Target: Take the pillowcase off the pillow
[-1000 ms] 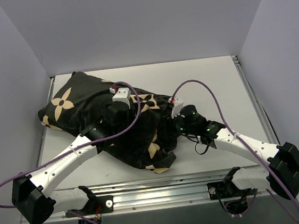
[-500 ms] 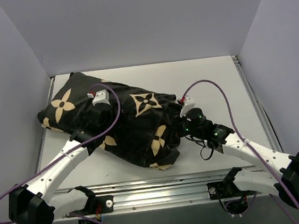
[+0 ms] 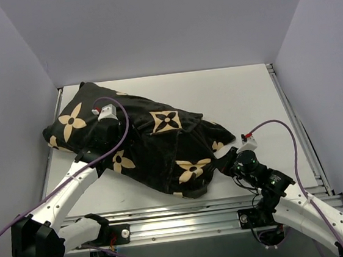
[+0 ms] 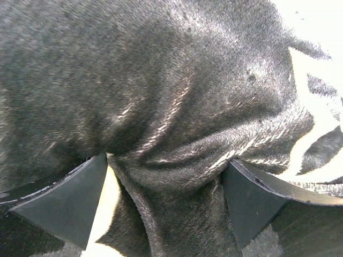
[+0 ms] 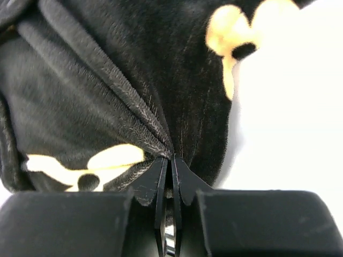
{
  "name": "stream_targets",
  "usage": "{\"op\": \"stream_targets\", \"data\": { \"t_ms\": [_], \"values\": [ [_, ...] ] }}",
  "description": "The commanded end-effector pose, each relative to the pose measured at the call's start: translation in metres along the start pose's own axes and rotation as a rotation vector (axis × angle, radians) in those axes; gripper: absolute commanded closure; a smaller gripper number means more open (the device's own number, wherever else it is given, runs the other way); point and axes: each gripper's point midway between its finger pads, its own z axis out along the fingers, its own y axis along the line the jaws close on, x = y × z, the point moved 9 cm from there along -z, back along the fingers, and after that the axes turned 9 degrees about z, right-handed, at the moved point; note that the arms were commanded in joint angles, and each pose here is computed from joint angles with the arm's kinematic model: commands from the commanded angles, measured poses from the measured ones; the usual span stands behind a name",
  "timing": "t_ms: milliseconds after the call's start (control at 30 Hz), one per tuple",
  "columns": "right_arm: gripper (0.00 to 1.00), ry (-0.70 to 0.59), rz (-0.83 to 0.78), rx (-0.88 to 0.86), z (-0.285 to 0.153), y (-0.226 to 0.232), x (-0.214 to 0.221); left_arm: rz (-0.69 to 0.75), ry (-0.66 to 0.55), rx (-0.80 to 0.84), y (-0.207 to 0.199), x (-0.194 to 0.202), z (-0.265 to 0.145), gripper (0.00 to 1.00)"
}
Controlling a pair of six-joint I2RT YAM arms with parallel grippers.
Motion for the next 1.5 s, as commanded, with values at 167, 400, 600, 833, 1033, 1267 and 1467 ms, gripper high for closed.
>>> {"op": "stream_targets", "data": {
  "t_ms": [167,400,600,833,1033,1267,1467],
  "values": [
    [0.85,-0.015,-0.135,0.017,-0.002,0.020,-0.018,0.054,-0.017,0.027,0.007,-0.010,-0.011,0.05],
    [0.39,-0.011,-0.335,-0.068,0.016,0.093,-0.039,0.063,0.014,0.052,0.004,-0.006,-0.006,0.05],
    [0.30,0.015,-0.411,-0.118,0.061,0.135,-0.032,0.054,0.020,0.072,0.000,-0.007,-0.003,0.05],
    [0.46,0.079,-0.422,-0.057,0.096,0.119,-0.009,0.023,0.005,0.027,0.001,-0.012,-0.004,0.05],
    [0.98,0.045,-0.401,0.048,0.081,0.084,-0.011,-0.015,0.005,-0.022,0.006,-0.010,0.005,0.05],
    [1.00,-0.022,-0.300,0.232,0.036,0.020,-0.026,-0.053,0.007,-0.089,0.022,-0.007,0.017,0.05],
    [1.00,0.007,-0.121,0.297,0.006,-0.015,-0.010,-0.084,0.015,-0.123,0.036,-0.009,0.023,0.05]
  ]
}}
